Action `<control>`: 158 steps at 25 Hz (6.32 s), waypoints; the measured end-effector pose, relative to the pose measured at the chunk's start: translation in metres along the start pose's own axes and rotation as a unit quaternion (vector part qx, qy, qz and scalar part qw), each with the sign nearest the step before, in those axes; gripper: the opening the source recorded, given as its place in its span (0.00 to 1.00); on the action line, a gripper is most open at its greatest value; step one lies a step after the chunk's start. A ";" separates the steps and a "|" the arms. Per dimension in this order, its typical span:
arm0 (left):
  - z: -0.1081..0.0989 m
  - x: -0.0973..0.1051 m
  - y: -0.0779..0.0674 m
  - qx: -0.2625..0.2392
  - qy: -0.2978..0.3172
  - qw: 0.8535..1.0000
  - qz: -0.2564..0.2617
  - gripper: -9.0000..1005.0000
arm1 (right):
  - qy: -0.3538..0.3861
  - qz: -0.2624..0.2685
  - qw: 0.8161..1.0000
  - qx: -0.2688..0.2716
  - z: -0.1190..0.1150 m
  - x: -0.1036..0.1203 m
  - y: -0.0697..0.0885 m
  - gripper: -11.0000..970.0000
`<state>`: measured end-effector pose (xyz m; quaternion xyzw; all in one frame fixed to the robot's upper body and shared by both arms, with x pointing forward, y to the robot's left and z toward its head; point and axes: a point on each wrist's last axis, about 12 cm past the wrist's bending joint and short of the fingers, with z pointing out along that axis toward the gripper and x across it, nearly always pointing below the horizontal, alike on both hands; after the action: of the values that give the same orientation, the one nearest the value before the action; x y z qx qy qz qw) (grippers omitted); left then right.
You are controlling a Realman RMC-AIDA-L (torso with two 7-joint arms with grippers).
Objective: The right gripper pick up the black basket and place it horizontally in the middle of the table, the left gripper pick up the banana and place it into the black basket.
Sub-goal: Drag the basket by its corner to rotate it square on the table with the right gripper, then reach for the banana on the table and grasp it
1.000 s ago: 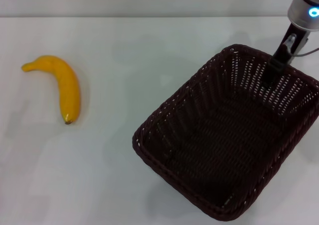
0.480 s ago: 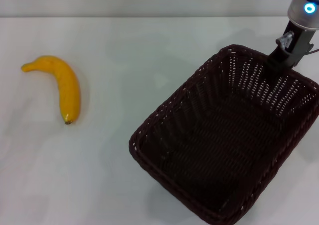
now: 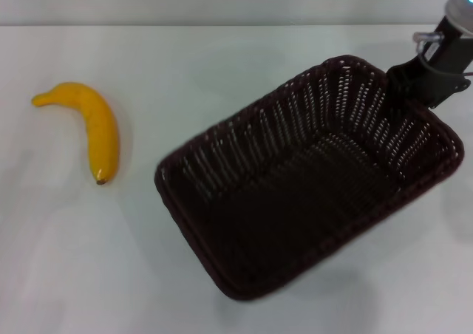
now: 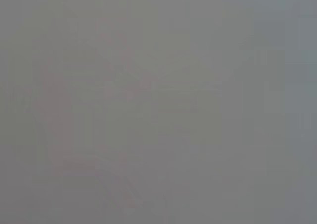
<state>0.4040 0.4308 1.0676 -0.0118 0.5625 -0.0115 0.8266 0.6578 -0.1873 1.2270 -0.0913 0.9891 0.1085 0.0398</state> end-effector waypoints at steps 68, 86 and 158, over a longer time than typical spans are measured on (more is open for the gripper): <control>0.005 0.005 -0.003 -0.008 0.012 1.000 0.013 0.87 | -0.075 -0.096 0.981 0.150 0.000 0.063 0.066 0.21; 0.006 0.006 -0.001 -0.009 0.019 1.000 0.013 0.87 | -0.049 -0.058 0.995 0.066 0.002 0.072 0.064 0.36; 0.256 0.027 -0.148 0.002 0.778 0.607 -0.161 0.87 | -0.565 -0.138 0.702 0.411 -0.003 0.139 -0.197 0.47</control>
<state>0.6508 0.2838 1.1412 -0.0866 0.9829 -0.1502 0.0628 0.5590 -0.4008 1.1754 -0.1232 0.7037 -0.2847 0.6392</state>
